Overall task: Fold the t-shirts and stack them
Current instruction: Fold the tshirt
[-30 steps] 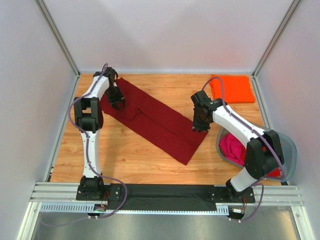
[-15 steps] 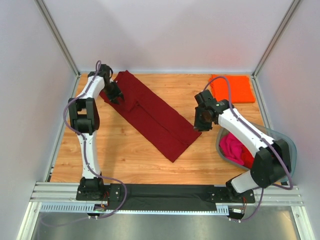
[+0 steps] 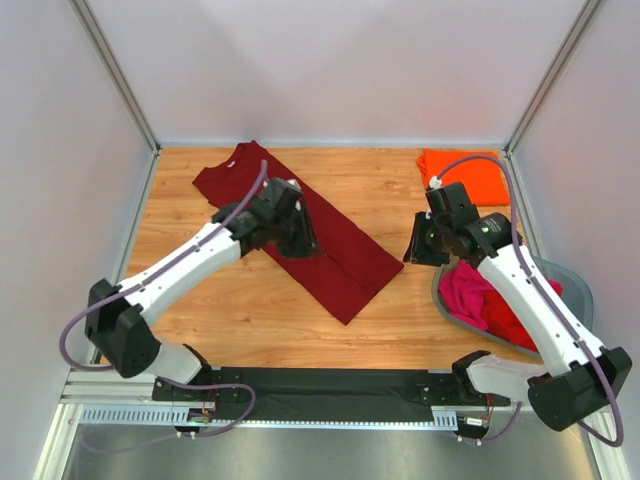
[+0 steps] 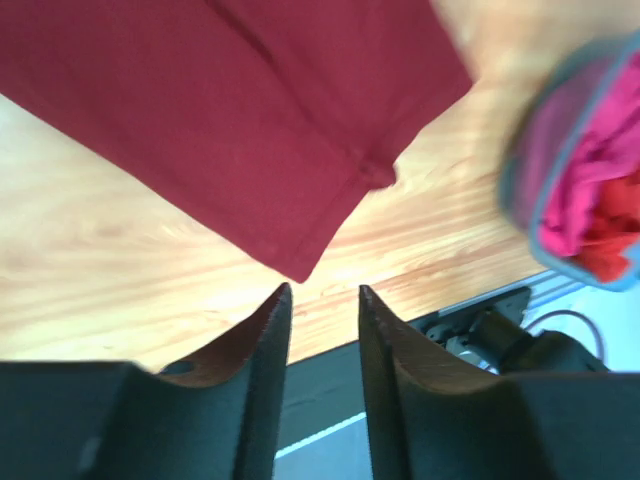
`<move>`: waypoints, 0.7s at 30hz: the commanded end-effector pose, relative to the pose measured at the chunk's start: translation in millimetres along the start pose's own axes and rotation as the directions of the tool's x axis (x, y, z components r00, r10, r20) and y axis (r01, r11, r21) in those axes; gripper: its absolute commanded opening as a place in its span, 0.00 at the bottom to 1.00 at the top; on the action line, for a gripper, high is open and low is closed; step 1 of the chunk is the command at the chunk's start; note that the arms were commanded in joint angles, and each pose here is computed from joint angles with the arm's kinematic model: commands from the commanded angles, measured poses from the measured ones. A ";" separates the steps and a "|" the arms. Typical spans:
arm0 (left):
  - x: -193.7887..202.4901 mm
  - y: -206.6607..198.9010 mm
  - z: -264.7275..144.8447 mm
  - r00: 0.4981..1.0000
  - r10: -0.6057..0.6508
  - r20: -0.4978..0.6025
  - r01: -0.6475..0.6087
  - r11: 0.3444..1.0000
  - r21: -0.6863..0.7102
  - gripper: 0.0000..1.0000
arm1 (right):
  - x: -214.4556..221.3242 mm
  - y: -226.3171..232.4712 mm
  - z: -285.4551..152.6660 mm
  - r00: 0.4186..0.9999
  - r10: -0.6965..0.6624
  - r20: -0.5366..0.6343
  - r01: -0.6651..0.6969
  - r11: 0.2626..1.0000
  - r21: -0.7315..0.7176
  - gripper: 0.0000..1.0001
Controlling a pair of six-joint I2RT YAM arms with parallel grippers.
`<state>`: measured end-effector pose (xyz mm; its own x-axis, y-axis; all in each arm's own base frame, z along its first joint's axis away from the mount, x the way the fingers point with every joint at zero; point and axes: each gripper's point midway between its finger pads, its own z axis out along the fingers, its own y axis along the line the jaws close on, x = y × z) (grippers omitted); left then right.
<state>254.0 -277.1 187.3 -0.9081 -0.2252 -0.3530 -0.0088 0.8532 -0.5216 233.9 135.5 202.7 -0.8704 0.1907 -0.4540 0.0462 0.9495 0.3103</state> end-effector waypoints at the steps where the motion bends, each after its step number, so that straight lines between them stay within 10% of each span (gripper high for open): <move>1: 38.5 -9.8 51.2 0.994 -0.082 -0.066 0.078 0.995 -0.060 0.38 | 6.1 -0.9 -21.8 1.000 -0.012 0.011 0.012 1.000 -0.026 0.23; 11: 137.0 -20.1 129.8 0.945 -0.055 -0.322 -0.017 0.976 -0.215 0.22 | 14.3 -3.3 -22.4 1.000 0.000 -0.005 -0.001 1.000 -0.029 0.22; 21: 185.7 47.3 89.5 0.910 -0.210 -0.358 0.028 0.892 -0.452 0.22 | 16.6 -5.9 -14.2 1.000 0.001 -0.013 -0.001 1.000 -0.018 0.22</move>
<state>145.8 -348.6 15.8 -0.9891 -0.1435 0.0339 -0.1474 0.9700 -0.1931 210.6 127.4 202.0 -0.8822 0.1840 -0.4335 0.0456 0.9495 0.3103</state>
